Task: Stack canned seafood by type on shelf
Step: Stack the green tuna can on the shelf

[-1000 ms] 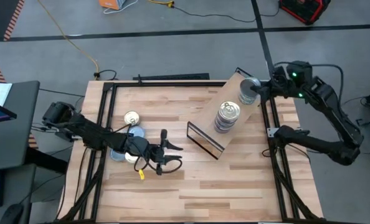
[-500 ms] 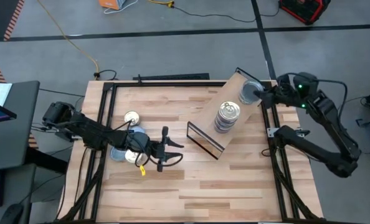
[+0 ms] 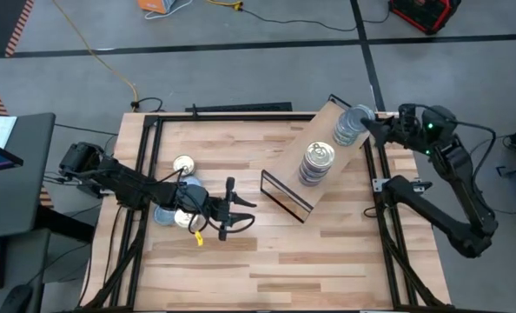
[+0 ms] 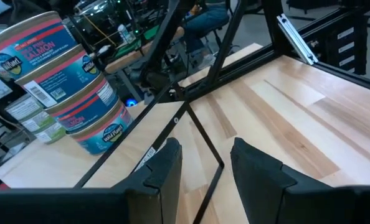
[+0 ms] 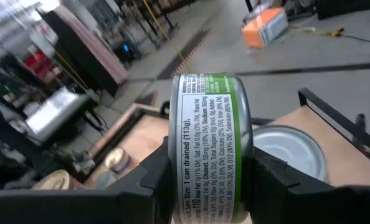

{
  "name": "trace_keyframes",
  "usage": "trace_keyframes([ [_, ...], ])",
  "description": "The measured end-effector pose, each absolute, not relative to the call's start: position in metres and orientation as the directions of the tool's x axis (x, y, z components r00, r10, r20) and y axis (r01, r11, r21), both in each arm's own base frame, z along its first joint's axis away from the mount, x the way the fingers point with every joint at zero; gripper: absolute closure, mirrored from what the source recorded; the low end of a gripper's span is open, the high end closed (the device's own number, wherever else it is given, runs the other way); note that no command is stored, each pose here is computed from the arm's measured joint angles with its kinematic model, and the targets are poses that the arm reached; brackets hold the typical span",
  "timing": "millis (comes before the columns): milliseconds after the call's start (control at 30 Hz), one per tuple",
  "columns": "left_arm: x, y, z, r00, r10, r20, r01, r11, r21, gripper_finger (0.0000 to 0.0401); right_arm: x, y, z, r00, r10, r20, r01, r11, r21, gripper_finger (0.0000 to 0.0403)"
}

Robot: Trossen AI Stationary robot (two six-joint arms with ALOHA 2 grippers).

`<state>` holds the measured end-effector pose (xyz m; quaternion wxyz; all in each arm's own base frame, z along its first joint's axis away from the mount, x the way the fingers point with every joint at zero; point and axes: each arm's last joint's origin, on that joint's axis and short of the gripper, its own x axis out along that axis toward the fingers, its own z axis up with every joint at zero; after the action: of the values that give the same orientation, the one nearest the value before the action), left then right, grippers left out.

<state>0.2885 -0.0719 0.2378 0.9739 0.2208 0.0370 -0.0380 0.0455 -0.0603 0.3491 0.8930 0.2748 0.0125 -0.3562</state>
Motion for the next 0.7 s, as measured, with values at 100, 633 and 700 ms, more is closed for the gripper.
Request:
trace_keyframes([
  [100, 0.288, -0.074, 0.238, 0.994, -0.064, -0.089, 0.095, 0.906, 0.413, 0.0271, 0.045, -0.060, 0.334, 0.749, -0.636, -0.184, 0.625, 0.588, 0.514, 0.0229],
  [633, 0.287, -0.079, 0.239, 0.993, -0.083, -0.079, 0.106, 0.928, 0.358, 0.0271, 0.043, -0.063, 0.286, 0.669, -0.742, 0.045, 0.457, 0.459, 0.762, 0.0229],
  [700, 0.287, -0.079, 0.239, 0.993, -0.083, -0.079, 0.106, 0.934, 0.342, 0.0271, 0.044, -0.066, 0.282, 0.655, -0.755, 0.028, 0.457, 0.425, 0.781, 0.0229],
])
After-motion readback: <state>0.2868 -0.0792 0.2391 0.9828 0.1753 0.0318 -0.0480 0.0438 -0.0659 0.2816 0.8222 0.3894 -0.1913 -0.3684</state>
